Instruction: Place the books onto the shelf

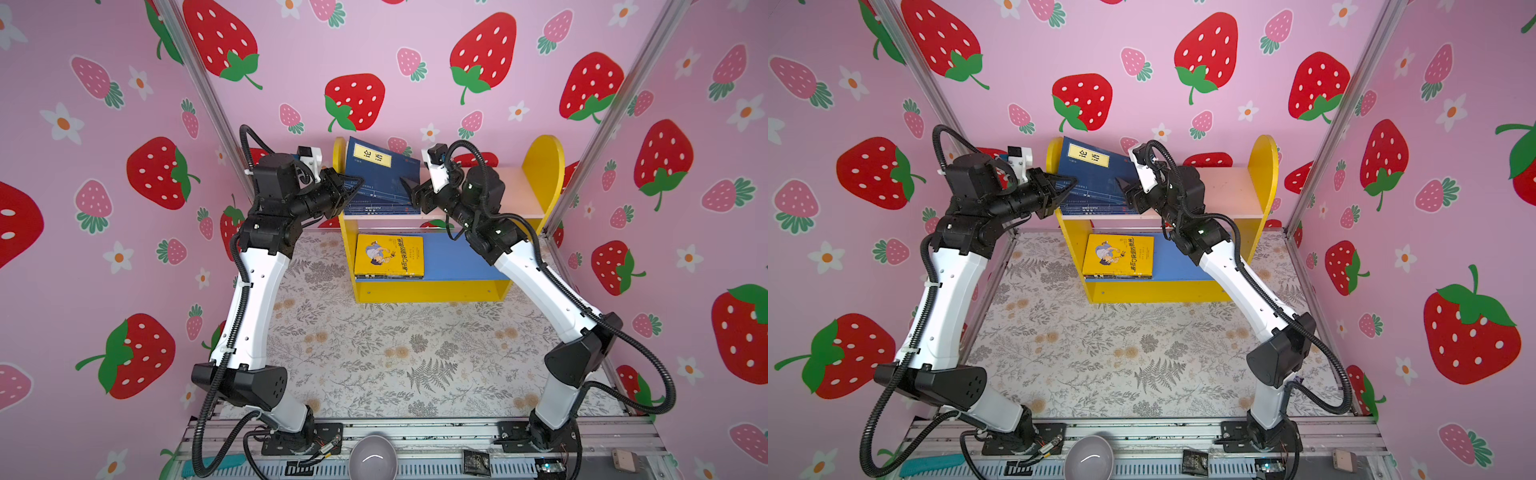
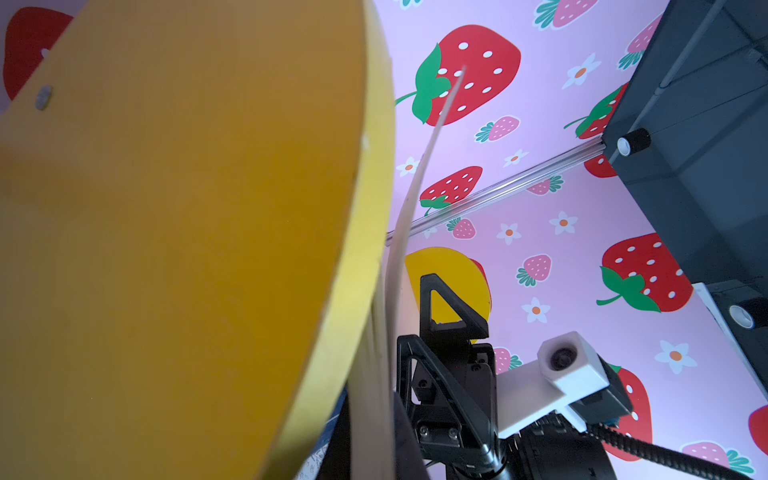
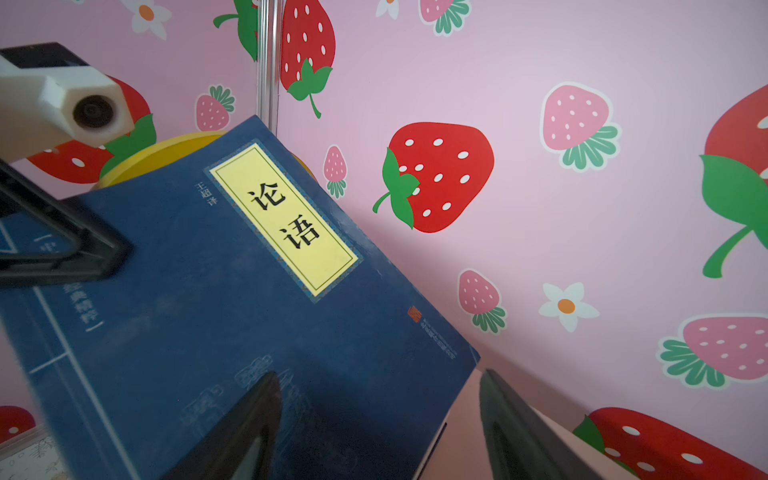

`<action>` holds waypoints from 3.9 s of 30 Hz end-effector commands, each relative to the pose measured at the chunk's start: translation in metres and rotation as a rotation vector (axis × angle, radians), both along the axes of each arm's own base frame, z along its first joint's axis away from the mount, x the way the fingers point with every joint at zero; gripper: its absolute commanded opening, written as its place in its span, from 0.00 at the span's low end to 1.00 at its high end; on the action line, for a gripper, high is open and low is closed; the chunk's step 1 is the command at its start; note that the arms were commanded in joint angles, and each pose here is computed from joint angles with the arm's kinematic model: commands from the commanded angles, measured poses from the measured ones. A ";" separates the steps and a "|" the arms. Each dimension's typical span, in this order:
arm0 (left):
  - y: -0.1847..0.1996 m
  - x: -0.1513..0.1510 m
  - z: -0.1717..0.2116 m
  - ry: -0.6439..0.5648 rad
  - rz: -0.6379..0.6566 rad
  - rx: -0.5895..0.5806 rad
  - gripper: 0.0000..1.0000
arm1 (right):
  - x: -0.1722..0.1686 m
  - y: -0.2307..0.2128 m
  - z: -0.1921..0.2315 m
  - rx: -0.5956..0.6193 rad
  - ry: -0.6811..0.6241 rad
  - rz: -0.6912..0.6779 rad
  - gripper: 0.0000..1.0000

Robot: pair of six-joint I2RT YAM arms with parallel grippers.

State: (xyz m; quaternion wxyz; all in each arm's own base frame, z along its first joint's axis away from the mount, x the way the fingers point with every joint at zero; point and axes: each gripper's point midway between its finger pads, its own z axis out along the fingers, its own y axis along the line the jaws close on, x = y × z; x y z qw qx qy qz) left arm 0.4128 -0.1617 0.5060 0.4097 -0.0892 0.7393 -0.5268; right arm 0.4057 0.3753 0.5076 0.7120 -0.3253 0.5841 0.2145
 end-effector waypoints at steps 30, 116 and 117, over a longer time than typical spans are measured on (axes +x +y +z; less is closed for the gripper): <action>0.036 -0.006 0.008 -0.056 0.096 0.088 0.56 | 0.008 0.001 -0.046 -0.071 0.053 -0.056 0.74; 0.204 -0.020 -0.417 -0.011 0.716 1.058 0.99 | -0.048 -0.417 -0.370 0.185 0.273 -1.139 1.00; 0.203 -0.020 -0.417 -0.011 0.716 1.058 0.99 | -0.050 -0.416 -0.369 0.189 0.250 -1.129 1.00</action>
